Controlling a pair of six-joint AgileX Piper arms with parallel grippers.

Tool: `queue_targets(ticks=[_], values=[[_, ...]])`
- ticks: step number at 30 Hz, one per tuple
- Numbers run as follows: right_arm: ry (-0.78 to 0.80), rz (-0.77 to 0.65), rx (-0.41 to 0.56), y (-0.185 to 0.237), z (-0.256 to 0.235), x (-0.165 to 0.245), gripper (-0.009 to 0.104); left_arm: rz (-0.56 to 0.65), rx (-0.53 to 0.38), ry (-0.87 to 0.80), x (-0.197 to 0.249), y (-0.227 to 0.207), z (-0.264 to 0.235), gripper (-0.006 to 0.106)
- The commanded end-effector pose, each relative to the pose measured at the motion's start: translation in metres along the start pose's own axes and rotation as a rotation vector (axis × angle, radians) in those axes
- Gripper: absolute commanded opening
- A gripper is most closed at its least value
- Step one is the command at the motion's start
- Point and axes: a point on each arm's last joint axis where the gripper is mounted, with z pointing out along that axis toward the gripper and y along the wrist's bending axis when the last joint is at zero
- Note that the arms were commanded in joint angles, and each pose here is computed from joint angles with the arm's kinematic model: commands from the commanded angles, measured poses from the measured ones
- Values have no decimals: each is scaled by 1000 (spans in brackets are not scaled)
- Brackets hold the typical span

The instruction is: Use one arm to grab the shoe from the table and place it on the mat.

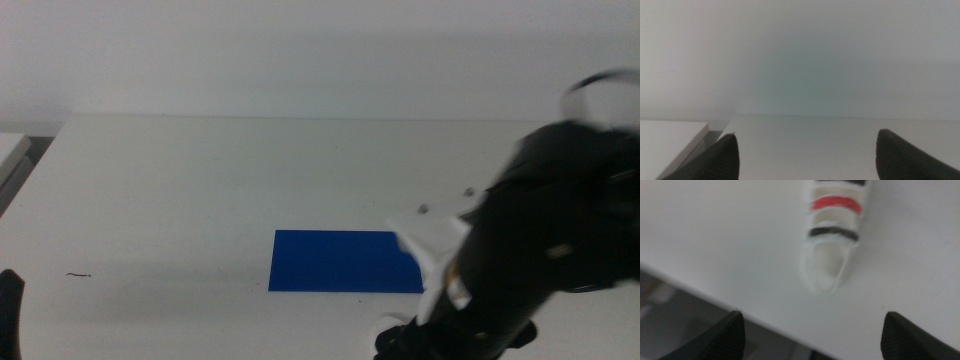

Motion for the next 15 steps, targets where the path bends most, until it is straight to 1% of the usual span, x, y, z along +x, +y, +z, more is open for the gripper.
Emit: queue_targets(ticks=[1, 6, 9, 12, 15], values=[[-13, 10, 86, 3, 15, -9, 72, -1, 1, -16, -1, 0, 0, 94], [-7, -12, 97, 15, 45, -21, 72, -1, 1, -16, -1, 0, 0, 94], [5, -3, 157, 13, 57, -25, 72, -1, 1, -16, -1, 0, 0, 94], [-13, -14, 164, 14, 66, -30, 70, -1, 1, -16, -1, 0, 0, 94], [-5, -16, 166, 16, 74, -32, 66, -1, 1, -16, -1, 0, 0, 94]])
